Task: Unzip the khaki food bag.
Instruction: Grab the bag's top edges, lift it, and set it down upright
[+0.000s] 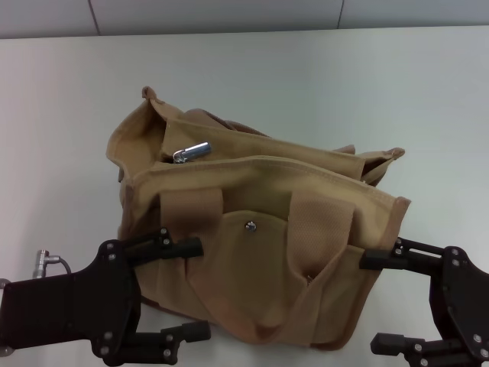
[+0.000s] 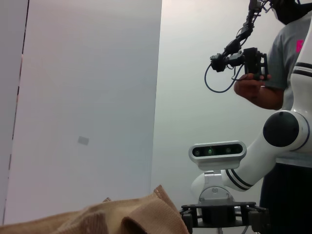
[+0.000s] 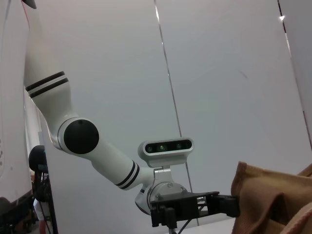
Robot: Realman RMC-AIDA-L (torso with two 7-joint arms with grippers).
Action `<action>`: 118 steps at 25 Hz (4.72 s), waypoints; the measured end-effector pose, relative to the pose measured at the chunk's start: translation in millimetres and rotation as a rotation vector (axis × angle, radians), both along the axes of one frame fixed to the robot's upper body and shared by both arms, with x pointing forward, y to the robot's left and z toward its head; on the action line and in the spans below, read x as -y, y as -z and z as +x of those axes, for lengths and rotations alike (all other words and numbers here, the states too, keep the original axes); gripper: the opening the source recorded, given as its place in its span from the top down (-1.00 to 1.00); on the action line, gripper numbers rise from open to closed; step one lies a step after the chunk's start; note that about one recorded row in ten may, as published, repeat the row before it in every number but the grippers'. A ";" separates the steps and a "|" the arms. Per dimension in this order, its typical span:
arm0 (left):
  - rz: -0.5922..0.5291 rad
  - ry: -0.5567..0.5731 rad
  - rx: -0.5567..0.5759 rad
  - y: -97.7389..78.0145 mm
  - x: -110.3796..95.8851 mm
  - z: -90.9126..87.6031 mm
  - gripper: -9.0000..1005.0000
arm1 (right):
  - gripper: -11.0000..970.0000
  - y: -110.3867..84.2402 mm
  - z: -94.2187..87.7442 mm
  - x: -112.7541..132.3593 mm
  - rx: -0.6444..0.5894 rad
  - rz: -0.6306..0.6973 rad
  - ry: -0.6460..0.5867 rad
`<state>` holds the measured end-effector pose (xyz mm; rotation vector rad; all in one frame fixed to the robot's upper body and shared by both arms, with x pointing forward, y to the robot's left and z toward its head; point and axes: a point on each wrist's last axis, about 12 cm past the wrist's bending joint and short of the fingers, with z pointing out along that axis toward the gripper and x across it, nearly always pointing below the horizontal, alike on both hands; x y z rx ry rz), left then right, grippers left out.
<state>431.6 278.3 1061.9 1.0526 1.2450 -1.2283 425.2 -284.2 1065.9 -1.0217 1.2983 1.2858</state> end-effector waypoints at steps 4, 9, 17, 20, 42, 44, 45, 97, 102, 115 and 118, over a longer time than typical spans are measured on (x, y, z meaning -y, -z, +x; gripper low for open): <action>-0.006 -0.008 0.005 -0.6 -0.8 0.0 -0.66 | -0.74 -0.1 0.1 -0.1 0.001 0.002 0.001; -0.017 -0.037 0.032 -1.5 -2.2 0.9 -0.65 | -0.74 -1.7 -0.6 0.4 0.008 0.016 0.001; -0.117 -0.423 0.156 0.0 -28.8 -7.6 -0.63 | -0.74 -5.8 -5.8 11.9 0.096 0.113 0.164; -0.137 -0.497 0.137 2.3 -37.4 -12.4 -0.62 | -0.74 -6.9 -7.2 18.0 0.112 0.128 0.221; 0.051 -0.432 0.077 33.1 -7.7 -2.7 -0.56 | -0.74 -7.7 -6.9 20.2 0.120 0.126 0.231; 0.047 -0.436 0.081 33.0 -6.9 -2.1 -0.41 | -0.74 -7.9 -6.9 20.3 0.121 0.128 0.231; 0.047 -0.438 0.083 33.0 -6.7 -1.8 -0.33 | -0.74 -8.6 -7.2 20.4 0.124 0.133 0.230; -0.117 -0.240 0.491 -53.7 26.6 88.2 0.81 | -0.73 -43.9 101.2 -18.5 0.190 0.125 0.341; -0.119 -0.230 0.493 -54.0 27.9 87.8 0.81 | -0.73 -38.8 111.3 -41.8 0.248 0.085 0.313; -0.133 -0.214 0.498 -55.8 28.7 86.6 0.81 | -0.52 -25.1 105.5 -70.1 0.453 0.086 0.354; -0.137 -0.210 0.499 -56.1 28.7 86.0 0.81 | -0.44 -22.4 103.3 -73.8 0.502 0.087 0.385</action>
